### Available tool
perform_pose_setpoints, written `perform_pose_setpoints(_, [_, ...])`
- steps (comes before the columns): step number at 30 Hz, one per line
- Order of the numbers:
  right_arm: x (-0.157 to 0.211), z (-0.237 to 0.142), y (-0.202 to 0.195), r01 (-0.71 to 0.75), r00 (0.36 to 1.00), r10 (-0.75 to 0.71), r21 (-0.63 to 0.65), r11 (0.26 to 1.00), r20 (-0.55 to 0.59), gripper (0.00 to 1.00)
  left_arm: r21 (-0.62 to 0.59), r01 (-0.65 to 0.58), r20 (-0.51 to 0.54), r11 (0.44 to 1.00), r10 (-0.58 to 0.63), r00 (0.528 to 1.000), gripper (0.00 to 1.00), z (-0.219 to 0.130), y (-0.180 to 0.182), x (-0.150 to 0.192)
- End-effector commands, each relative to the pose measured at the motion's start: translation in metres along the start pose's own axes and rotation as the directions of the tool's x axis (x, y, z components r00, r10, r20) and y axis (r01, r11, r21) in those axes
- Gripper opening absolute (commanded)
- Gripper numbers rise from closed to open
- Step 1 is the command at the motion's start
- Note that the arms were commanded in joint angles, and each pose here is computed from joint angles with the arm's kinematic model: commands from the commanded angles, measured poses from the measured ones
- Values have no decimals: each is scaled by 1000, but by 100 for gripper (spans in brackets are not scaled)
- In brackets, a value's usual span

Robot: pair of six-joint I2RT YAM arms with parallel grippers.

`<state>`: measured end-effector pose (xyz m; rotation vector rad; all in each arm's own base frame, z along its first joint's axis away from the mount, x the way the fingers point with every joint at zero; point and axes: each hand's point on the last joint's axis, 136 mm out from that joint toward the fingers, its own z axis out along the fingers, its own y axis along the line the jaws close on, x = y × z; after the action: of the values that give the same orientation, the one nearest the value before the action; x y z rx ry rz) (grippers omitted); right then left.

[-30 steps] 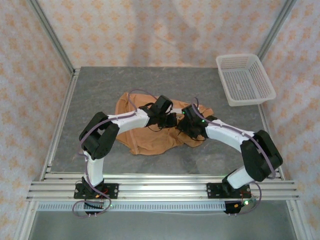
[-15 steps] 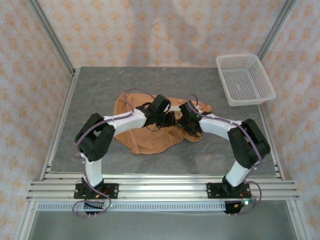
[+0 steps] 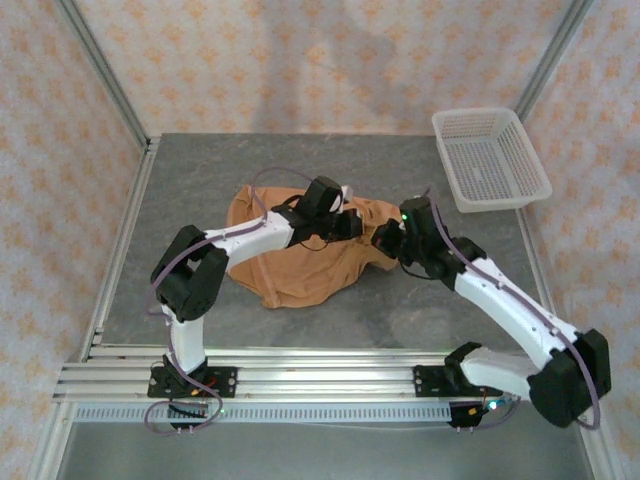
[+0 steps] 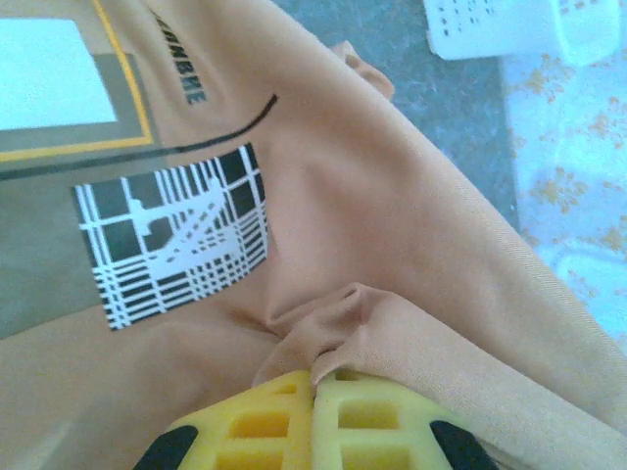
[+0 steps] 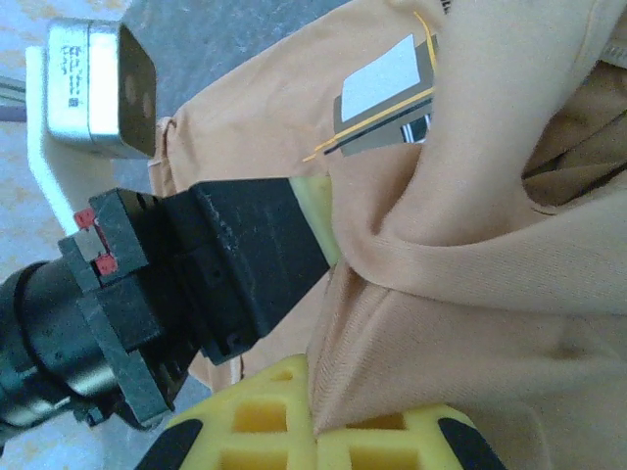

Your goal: Fold the inside-out t-shirt

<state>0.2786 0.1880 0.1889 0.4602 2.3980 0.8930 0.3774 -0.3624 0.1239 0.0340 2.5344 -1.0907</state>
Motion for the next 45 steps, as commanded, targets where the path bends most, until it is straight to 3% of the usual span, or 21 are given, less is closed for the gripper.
perform_pose_setpoints(1, [9,-5,17,58,998,-56,-188,980,15,0,-176,83,-32,981,-90,995,0,16,63,18])
perform_pose_setpoints(5, [34,22,-47,45,999,-44,-71,996,5,0,-170,71,-34,983,-77,996,0,10,60,19])
perform_pose_setpoints(8, [55,38,-104,-10,999,14,109,994,-42,8,-161,60,-28,985,-66,997,0,2,53,18])
perform_pose_setpoints(10, [62,40,-119,-24,997,35,166,986,-64,10,-169,52,-36,984,-59,998,0,1,53,20])
perform_pose_setpoints(14, [56,26,-133,-27,999,39,276,961,-37,30,-140,25,-28,990,-30,999,0,-5,34,19])
perform_pose_setpoints(17, [44,11,-123,6,1000,0,301,954,-18,31,-137,16,-40,990,-21,999,0,-1,30,25])
perform_pose_setpoints(20, [33,2,-97,42,999,-44,247,968,5,24,-136,10,-46,991,-16,999,0,2,28,30])
perform_pose_setpoints(26, [31,22,-62,108,994,-99,201,974,-51,21,-147,14,-52,989,-22,998,0,4,32,34])
perform_pose_setpoints(31, [40,47,-61,137,987,-116,216,967,-110,22,-149,13,-50,989,-21,999,0,3,31,32])
perform_pose_setpoints(38, [44,60,-70,149,985,-121,247,958,-124,30,-150,10,-47,989,-17,999,0,2,30,32])
perform_pose_setpoints(44, [42,77,-65,133,987,-107,231,964,-122,30,-150,13,-52,989,-21,998,0,3,32,34])
perform_pose_setpoints(45, [41,80,-63,131,987,-105,228,965,-121,24,-150,13,-53,989,-21,998,0,3,32,34])
